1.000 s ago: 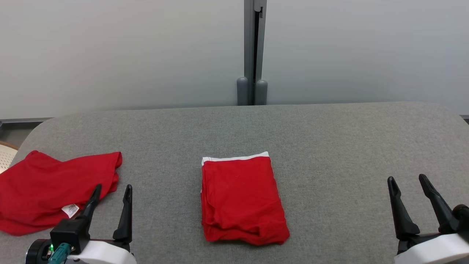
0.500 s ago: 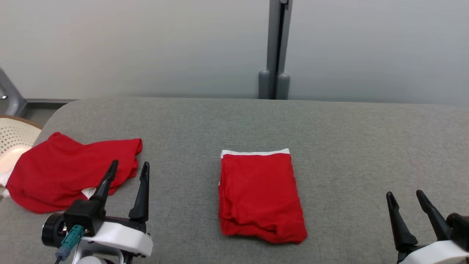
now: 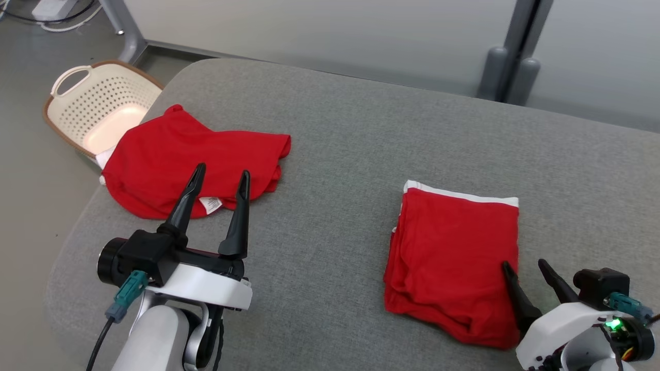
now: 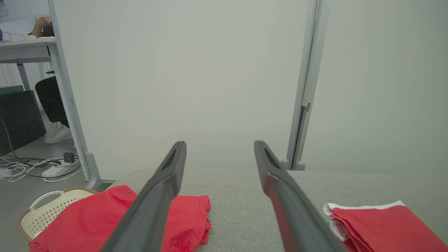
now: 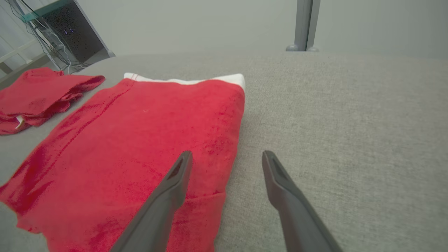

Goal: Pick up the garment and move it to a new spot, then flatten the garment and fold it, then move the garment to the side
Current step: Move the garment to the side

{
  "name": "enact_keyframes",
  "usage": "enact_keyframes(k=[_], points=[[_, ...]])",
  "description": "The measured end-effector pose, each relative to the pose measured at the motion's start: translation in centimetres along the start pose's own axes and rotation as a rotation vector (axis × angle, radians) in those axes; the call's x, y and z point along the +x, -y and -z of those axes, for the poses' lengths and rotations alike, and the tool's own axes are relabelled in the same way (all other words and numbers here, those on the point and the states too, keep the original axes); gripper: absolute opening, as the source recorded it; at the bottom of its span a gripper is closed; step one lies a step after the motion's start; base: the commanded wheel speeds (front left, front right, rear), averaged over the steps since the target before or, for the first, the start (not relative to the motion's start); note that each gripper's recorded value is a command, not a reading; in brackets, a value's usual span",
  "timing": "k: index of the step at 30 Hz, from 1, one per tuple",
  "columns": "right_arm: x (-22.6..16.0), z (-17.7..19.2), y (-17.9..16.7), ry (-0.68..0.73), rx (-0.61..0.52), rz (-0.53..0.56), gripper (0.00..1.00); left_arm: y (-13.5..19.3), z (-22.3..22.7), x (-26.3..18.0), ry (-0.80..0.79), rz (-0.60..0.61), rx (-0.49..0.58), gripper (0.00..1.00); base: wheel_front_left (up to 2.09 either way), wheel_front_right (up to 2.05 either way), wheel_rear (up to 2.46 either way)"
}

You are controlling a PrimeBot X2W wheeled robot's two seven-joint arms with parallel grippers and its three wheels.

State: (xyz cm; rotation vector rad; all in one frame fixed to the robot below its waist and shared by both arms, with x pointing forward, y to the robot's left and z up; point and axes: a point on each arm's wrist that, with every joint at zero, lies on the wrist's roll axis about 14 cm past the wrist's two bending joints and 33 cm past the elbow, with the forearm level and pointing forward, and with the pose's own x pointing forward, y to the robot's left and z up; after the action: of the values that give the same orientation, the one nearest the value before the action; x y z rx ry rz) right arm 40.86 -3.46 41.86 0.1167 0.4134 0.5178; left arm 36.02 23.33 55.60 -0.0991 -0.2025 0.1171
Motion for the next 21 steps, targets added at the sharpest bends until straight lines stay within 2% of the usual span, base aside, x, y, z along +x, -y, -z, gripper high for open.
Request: enact_keyframes(k=[3,4,5,10,14,19,21], points=[[1.7,2.3,-0.9,-0.09,0.01,-0.031,1.0,-1.1,0.4,-0.3,-0.013,-0.037,0.01,1.0,0.0,0.0,0.0],[2.1,2.9,-1.1,-0.109,0.013,-0.041,0.44,-1.5,0.6,-0.4,-0.021,-0.049,0.014,1.0,0.0,0.0,0.0],[2.3,3.4,-1.4,-0.127,0.017,-0.049,0.0,-1.8,0.7,-0.5,-0.023,-0.057,0.017,1.0,0.0,0.0,0.0],[2.9,3.3,-1.5,-0.127,-0.013,-0.058,0.0,-2.1,0.7,-0.3,-0.024,-0.061,0.039,1.0,0.0,0.0,0.0],[2.0,1.9,-0.8,-0.071,-0.03,-0.04,0.0,-0.5,0.9,0.7,-0.017,-0.006,0.047,1.0,0.0,0.0,0.0],[-0.3,0.6,1.4,-0.014,-0.05,0.019,0.0,2.8,1.7,2.6,-0.017,0.111,0.038,1.0,0.0,0.0,0.0],[-2.4,0.2,4.1,0.003,-0.062,0.095,0.0,5.9,2.4,3.7,-0.021,0.209,0.02,1.0,0.0,0.0,0.0]])
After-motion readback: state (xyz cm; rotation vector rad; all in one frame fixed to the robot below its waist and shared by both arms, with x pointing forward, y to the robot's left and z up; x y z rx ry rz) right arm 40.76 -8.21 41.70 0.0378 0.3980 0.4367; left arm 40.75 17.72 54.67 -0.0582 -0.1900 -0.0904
